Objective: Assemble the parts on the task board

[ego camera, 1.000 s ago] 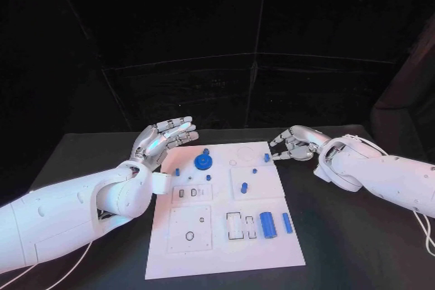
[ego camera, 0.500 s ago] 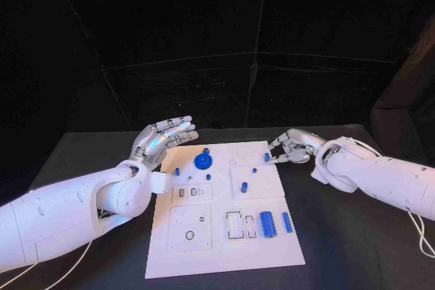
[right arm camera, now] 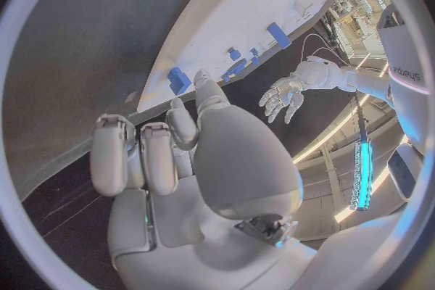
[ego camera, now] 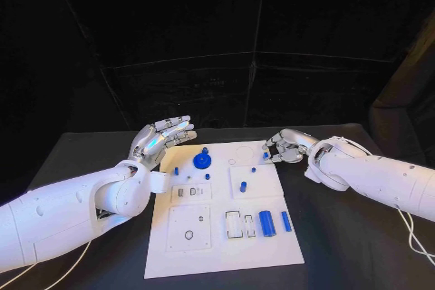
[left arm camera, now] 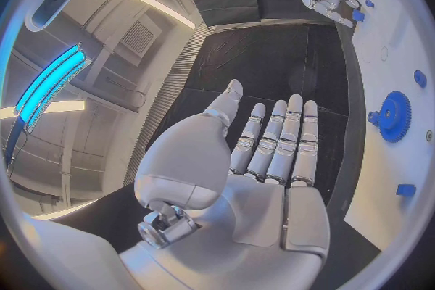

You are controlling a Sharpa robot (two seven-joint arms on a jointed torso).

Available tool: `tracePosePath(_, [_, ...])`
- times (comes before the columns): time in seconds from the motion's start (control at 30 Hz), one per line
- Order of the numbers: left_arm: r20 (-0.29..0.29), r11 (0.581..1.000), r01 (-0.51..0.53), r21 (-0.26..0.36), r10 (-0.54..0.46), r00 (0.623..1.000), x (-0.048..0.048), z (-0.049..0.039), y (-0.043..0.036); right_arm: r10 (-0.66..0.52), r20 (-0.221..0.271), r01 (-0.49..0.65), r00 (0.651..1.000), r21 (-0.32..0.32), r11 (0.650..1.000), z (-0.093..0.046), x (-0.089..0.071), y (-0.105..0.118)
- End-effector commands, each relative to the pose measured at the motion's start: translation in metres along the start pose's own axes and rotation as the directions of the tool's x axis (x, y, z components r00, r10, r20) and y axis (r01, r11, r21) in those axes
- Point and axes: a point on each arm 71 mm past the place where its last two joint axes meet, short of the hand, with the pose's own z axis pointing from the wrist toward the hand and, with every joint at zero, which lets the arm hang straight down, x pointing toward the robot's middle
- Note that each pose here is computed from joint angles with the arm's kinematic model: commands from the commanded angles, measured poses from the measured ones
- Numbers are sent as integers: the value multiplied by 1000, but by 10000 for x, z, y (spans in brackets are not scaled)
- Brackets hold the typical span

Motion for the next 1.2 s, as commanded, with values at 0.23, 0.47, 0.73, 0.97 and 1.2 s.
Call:
tracePosePath(0.23, [-14,1000,4,12,-4,1000,9,6,-16,-24,-21,24,1000,2,1000,5,32,-5])
tracePosePath(0.47, [-15,1000,5,11,-4,1000,7,6,-16,-36,-26,36,999,4,999,13,43,-6])
tracePosePath(0.73, [-15,1000,5,11,-5,1000,8,7,-15,-39,-27,39,999,3,999,32,58,11])
tracePosePath(0.97, [-14,1000,4,10,-4,1000,6,7,-14,-51,-36,51,998,3,999,41,72,21])
tracePosePath(1.2, [-14,1000,4,9,-4,1000,5,5,-15,-62,-43,63,997,10,998,41,77,13])
